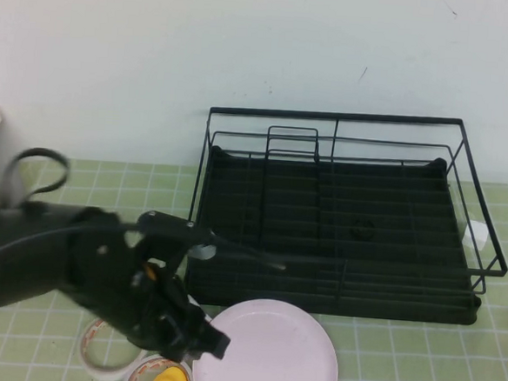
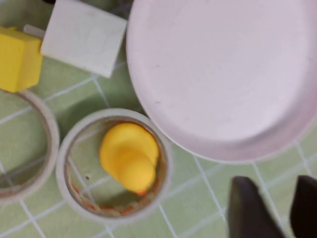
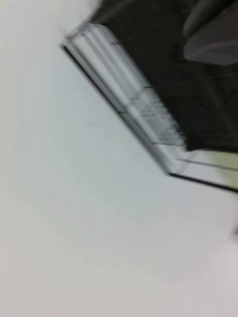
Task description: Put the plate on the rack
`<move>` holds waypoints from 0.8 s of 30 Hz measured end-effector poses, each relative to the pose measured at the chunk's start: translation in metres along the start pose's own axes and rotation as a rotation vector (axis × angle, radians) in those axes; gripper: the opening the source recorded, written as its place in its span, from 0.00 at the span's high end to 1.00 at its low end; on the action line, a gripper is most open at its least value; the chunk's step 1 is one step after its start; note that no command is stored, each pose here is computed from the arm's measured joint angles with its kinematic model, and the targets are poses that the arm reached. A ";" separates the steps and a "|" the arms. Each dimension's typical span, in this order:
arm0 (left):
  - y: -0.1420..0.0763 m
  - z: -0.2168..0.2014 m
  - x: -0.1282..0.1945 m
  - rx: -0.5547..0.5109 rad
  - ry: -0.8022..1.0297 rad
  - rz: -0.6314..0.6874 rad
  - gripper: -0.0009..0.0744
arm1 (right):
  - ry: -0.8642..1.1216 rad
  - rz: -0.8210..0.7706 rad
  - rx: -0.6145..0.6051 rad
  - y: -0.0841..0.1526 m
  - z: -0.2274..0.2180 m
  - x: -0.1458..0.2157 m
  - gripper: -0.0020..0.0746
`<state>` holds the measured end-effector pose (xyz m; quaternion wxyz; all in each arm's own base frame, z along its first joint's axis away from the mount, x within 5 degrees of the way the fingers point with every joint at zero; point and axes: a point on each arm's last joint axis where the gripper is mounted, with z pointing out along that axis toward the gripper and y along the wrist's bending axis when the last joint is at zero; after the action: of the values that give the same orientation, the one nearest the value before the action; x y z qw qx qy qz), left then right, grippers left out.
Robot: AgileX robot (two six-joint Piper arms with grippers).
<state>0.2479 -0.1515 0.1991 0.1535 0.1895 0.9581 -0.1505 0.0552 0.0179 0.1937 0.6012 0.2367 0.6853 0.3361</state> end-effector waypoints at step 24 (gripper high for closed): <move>0.032 0.125 -0.022 -0.107 0.004 -0.171 0.49 | 0.199 -0.199 -0.044 0.002 -0.002 0.018 0.98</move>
<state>0.3097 -0.1738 0.0857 0.1479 0.0990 0.9777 -0.1115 0.0501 0.0323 0.1832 0.5655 0.1199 0.7541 0.3117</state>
